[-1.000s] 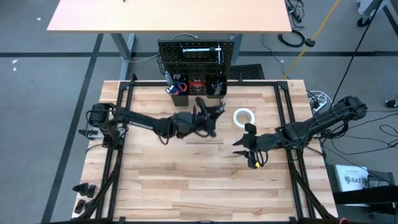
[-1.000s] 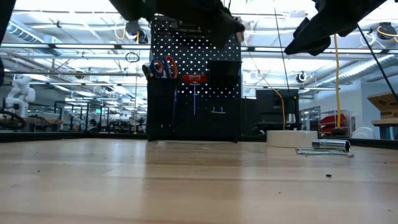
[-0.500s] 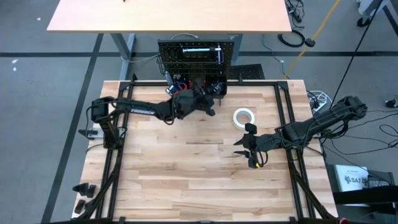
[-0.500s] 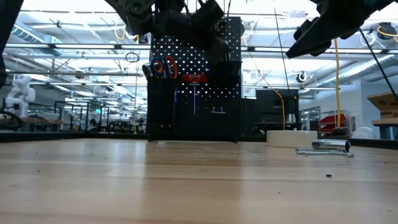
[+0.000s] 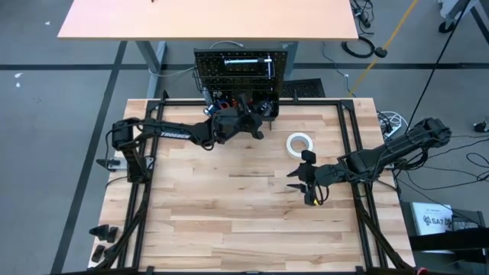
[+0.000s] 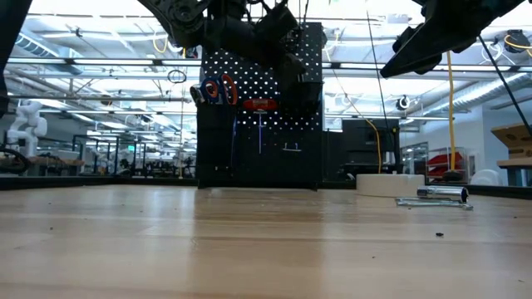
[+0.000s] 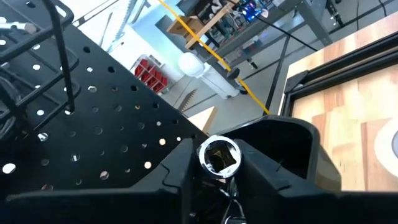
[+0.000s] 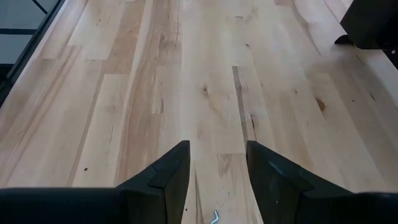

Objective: Hang tools onto peg board
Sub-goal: Put the bottom socket into the right black bin on the peg board, then put the socket into the right black bin on the peg board

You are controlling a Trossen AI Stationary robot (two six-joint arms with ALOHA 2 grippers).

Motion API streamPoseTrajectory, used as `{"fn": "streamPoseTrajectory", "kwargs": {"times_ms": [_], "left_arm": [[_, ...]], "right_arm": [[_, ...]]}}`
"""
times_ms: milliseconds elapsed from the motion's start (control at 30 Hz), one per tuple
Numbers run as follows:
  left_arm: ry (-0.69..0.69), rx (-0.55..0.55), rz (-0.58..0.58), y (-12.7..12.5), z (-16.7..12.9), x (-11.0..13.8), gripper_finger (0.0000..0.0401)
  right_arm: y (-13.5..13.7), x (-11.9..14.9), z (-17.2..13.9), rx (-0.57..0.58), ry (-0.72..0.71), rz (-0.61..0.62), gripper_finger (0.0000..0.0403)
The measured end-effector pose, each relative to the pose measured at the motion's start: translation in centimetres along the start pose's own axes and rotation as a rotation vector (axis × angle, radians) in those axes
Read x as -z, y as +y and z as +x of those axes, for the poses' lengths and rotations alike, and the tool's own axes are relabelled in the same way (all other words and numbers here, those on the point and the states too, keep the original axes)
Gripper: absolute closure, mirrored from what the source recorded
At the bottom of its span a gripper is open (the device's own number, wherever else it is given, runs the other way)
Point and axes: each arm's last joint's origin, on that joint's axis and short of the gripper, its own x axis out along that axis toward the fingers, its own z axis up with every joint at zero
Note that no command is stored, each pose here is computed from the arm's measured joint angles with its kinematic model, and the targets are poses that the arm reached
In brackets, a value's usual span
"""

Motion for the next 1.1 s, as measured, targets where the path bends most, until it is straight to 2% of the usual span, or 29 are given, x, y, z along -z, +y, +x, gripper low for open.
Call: {"fn": "streamPoseTrajectory", "kwargs": {"times_ms": [200,333,600,733,867,967,1100], "left_arm": [[-0.003,0.002,-0.023,-0.1,-0.1,-0.1,0.0242],[0.007,-0.005,-0.072,-0.1,0.0,0.0,0.0217],[0.028,-0.030,-0.078,-0.6,-0.4,-0.6,0.0212],[-0.003,-0.009,-0.061,-1.2,-1.4,-2.0,0.0212],[-0.024,0.009,-0.026,-2.2,-3.0,-3.9,0.0212],[-0.034,0.060,-0.033,-3.4,-4.7,-5.4,0.0212],[-0.033,0.215,-0.076,-5.7,-6.7,-6.6,0.0212]], "right_arm": [[0.0,0.0,0.0,0.000,0.000,0.001,0.0252],[0.0,0.0,0.0,-0.001,0.000,0.001,0.0252],[0.0,0.2,0.0,-0.002,0.018,0.016,0.0252],[-0.2,1.0,-0.1,0.022,0.099,0.055,0.0252],[-0.5,1.9,-0.2,0.062,0.185,0.154,0.0252],[-0.6,2.3,-0.2,0.089,0.222,0.245,0.0252],[-0.5,2.7,0.3,0.116,0.254,0.321,0.0252]]}}
